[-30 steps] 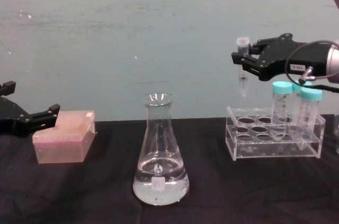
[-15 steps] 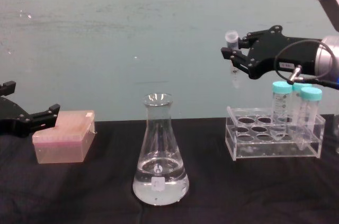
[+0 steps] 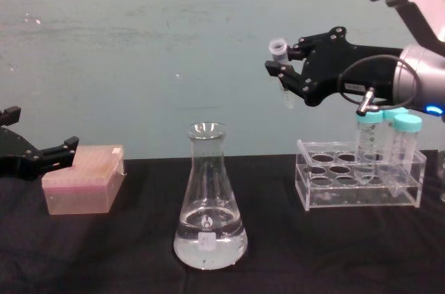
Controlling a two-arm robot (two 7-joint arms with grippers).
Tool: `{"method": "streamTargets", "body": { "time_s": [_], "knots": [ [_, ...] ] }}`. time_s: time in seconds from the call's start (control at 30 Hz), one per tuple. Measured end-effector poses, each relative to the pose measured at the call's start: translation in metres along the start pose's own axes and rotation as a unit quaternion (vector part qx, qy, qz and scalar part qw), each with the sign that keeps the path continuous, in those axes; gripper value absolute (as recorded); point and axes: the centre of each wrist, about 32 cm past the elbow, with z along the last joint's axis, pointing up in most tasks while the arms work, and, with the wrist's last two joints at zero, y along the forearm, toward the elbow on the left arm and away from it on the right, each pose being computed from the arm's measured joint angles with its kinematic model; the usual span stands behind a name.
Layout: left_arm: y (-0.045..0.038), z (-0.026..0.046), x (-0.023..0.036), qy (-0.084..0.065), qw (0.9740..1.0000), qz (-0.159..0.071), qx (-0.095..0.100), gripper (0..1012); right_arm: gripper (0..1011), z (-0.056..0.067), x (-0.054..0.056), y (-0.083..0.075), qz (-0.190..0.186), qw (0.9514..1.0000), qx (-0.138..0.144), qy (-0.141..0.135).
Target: Pour the liquid from the test tube into the beaker using one hand.
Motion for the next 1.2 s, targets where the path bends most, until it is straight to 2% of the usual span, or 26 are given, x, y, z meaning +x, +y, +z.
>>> {"method": "streamTargets", "body": {
  "time_s": [0.5, 0.7, 1.2],
  "knots": [
    [0.0, 0.0, 0.0, 0.0, 1.0, 0.0, 0.0, 1000, 208, 0.006, -0.014, 0.005, -0.003, 0.9974, 0.012, -0.071],
    [0.0, 0.0, 0.0, 0.0, 1.0, 0.0, 0.0, 1000, 208, 0.007, -0.022, 0.006, 0.001, 0.9938, 0.02, -0.109],
    [0.0, 0.0, 0.0, 0.0, 1.0, 0.0, 0.0, 1000, 208, 0.01, -0.029, 0.009, 0.012, 0.9866, 0.034, -0.159]
  ]
}}
